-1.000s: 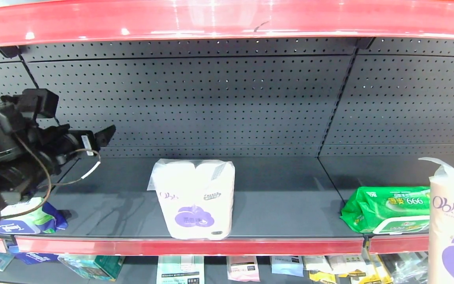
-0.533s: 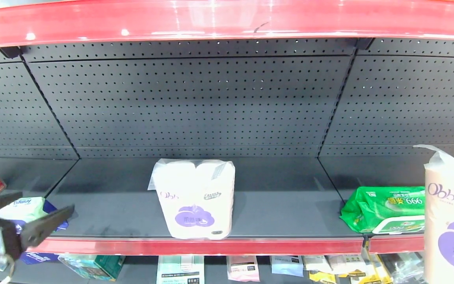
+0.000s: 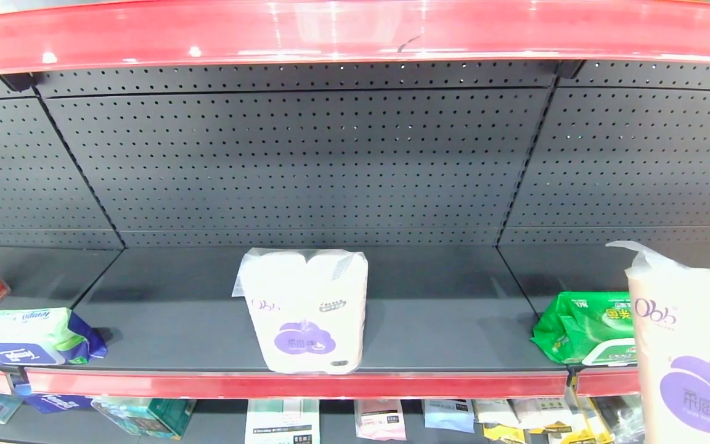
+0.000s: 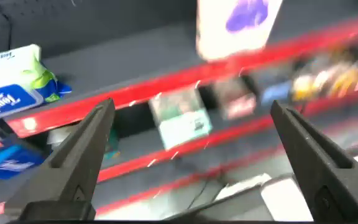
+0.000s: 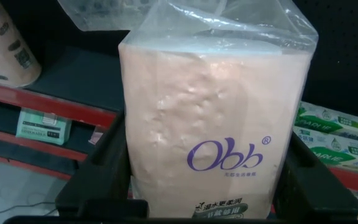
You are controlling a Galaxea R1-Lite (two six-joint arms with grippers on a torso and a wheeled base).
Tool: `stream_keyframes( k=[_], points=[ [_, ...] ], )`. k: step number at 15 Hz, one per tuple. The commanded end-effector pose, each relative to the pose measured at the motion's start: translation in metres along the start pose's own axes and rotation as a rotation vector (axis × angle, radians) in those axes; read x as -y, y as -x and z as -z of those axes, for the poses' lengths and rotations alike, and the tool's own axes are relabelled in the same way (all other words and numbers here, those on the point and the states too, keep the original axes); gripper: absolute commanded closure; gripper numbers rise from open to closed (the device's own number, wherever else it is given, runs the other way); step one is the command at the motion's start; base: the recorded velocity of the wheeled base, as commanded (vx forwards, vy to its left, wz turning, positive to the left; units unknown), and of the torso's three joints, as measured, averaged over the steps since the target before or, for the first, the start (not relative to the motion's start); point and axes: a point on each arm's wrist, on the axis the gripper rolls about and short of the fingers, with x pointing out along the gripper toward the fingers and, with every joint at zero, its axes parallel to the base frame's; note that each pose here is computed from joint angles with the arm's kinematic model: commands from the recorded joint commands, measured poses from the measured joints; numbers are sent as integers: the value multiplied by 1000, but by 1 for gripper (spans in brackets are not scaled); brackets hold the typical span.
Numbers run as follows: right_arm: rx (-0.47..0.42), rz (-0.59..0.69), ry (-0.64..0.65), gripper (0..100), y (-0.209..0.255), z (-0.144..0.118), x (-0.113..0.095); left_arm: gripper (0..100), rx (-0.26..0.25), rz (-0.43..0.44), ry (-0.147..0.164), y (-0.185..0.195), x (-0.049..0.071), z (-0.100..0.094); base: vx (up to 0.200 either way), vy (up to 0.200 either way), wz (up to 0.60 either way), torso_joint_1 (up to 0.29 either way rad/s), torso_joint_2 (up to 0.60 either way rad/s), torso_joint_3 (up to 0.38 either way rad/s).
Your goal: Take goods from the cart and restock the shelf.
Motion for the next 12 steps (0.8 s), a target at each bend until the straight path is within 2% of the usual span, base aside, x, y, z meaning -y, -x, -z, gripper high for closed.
stream_keyframes(
  k=[1,3,12],
  points=[
    [-18,-6,32,100,-2,4,-1,0,103,-75,16,10,3,8,0,0,0,0,0,0],
    [-21,-16,36,100,-3,5,-1,0,112,-94,13,12,4,10,0,0,0,0,0,0],
    [-34,-28,37,100,-15,-9,2,0,80,-106,15,5,2,19,0,0,0,0,0,0]
  ],
)
